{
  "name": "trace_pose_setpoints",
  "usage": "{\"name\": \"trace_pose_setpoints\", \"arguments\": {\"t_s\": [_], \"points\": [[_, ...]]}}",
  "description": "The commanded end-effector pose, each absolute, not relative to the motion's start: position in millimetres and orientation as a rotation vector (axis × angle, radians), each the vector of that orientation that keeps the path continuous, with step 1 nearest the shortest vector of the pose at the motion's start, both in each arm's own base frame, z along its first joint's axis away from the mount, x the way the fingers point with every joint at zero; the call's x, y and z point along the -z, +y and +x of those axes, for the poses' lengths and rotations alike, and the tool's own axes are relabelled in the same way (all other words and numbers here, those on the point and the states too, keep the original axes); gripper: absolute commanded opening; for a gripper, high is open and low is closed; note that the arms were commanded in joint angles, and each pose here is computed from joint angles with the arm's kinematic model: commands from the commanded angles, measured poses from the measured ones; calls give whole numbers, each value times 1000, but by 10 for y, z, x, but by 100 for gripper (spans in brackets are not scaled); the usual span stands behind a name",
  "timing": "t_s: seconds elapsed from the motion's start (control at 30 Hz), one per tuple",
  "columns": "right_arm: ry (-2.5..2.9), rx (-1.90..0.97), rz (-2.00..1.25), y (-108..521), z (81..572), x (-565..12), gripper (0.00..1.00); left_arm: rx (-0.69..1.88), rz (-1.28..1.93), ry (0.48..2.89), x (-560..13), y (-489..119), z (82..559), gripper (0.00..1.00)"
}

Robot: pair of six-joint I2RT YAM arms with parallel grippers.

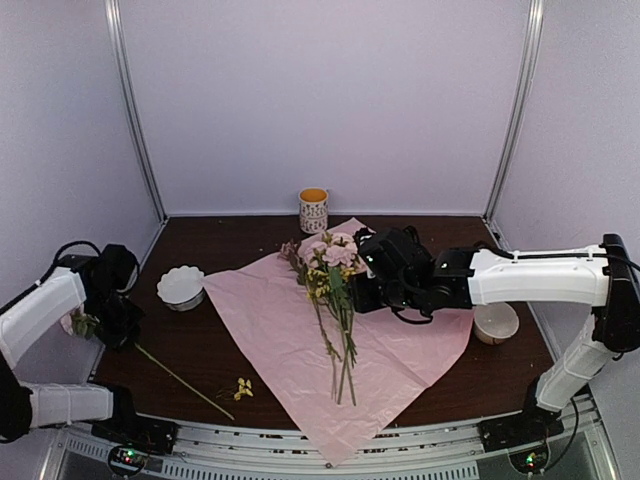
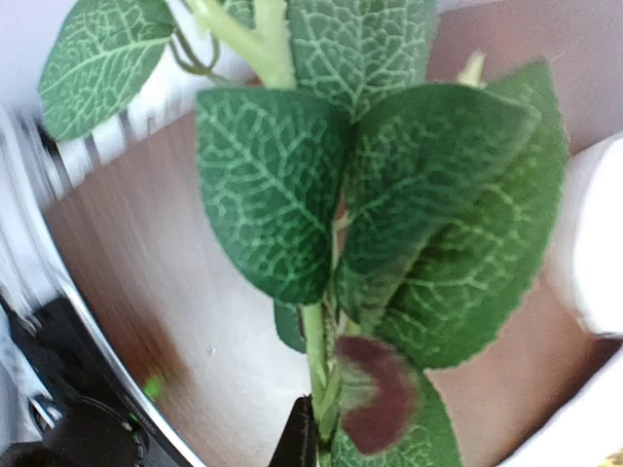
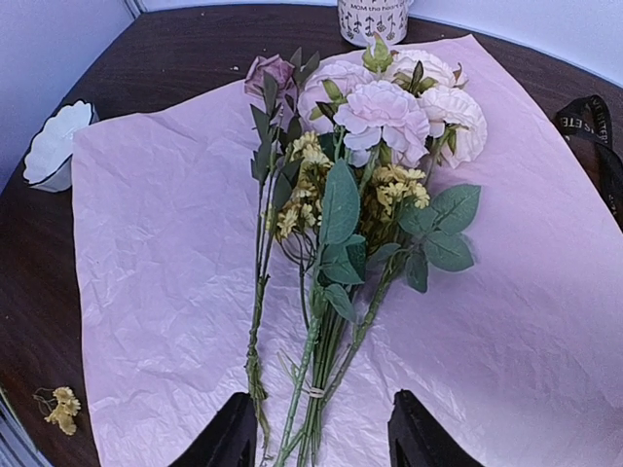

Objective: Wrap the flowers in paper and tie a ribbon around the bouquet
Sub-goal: Pick up the fake flower from the corner of the board, then place the fake flower on the flattened wrapping paper.

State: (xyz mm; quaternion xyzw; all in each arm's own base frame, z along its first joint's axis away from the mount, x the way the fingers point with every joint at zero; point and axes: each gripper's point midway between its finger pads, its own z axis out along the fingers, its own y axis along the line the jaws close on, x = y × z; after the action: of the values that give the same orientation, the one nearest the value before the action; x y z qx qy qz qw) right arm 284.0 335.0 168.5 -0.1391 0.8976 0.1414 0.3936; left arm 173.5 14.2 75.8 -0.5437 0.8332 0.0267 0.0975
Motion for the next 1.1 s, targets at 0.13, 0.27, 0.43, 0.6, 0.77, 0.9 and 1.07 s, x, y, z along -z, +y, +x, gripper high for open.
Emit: {"name": "trace_pose_setpoints", "arguments": {"t_s": [0.13,0.27,0.43,0.6,0.77,0.9,1.07], "points": [[2187,-497,-407,3535,2809,-2002,47,-259,-1190,2101,-2365,599,2119,0],[2135,-567,-444,3595,2765,-2154,47,36,-756,2051,-2915,-179,2688,0],[2105,-624,-482,3596,2729,-2314,48,549,-333,2015,-3351,-1514,3106,0],[2161,-613,-428,3412,2784,-2218,49,820,-60,2066,-3238,-2617,3266,0],[2218,-591,-322,3180,2786,-2055,48,893,30,2222,-2569,-3289,3491,0],[2261,-553,-281,3069,2767,-1891,48,885,162,2296,-2144,-3701,3615,0],[2310,-503,-251,2991,2750,-1732,48,853,74,2443,-1650,-3818,3737,0]]}}
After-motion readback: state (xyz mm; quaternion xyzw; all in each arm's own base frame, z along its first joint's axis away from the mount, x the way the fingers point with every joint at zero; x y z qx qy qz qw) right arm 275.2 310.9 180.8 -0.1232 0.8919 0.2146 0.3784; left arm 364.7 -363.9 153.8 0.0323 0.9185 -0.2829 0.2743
